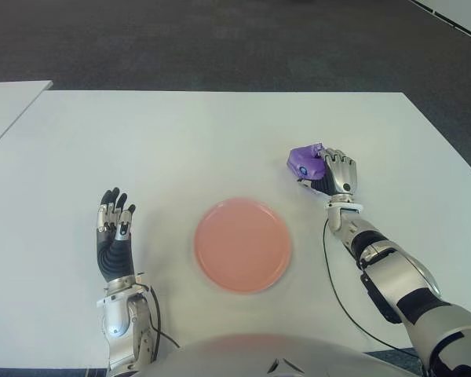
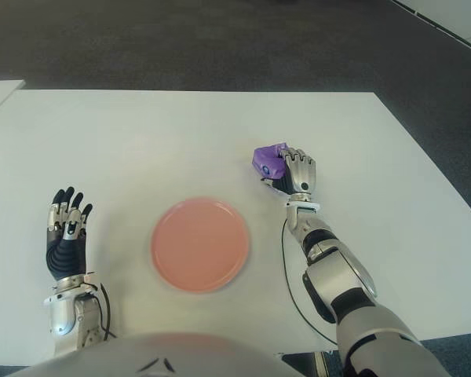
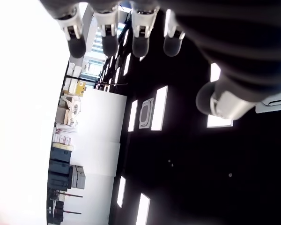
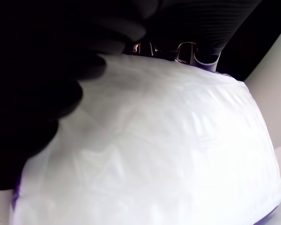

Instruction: Put the tissue paper into the plate.

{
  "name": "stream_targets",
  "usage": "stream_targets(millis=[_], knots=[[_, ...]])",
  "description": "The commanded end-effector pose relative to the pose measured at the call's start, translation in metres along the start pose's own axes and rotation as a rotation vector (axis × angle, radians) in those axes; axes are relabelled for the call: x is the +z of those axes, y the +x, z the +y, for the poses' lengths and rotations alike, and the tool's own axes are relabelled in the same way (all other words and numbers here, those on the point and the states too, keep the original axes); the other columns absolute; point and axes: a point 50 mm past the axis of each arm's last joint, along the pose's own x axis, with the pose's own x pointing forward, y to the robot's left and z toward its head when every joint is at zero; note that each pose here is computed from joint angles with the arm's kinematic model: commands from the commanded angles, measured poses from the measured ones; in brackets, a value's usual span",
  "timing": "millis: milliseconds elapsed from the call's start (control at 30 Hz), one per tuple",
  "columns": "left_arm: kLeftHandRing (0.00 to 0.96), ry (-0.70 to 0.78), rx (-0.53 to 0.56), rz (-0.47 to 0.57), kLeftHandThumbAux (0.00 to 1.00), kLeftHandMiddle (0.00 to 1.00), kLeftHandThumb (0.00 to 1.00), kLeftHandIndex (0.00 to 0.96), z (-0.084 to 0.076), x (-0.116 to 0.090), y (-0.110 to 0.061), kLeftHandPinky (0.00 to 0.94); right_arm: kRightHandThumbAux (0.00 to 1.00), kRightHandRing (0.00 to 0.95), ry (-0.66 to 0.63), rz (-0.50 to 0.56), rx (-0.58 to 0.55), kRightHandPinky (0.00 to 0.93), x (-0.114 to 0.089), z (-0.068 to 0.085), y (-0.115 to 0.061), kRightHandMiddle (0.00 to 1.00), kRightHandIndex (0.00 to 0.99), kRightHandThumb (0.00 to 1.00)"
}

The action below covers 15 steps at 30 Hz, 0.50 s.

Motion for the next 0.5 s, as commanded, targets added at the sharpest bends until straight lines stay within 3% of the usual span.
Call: stream_targets(millis=[33, 500], knots=[[0.000, -0.016, 0.016, 0.002, 0.471, 0.002, 0.000, 0.068, -0.005, -0.005, -0.002, 0.004, 0.707, 0.873, 0.057, 0.006, 0.001, 0.854, 0.016, 0.004, 0.003, 0.877, 0.440, 0.749], [0.000, -0.007, 0.013, 0.008, 0.468, 0.004, 0.000, 0.077, -0.008, -0.007, -0.007, 0.003, 0.707, 0.871, 0.071, -0.072, -0.057, 0.856, 0.015, -0.015, 0.024, 0.874, 0.440, 0.749]])
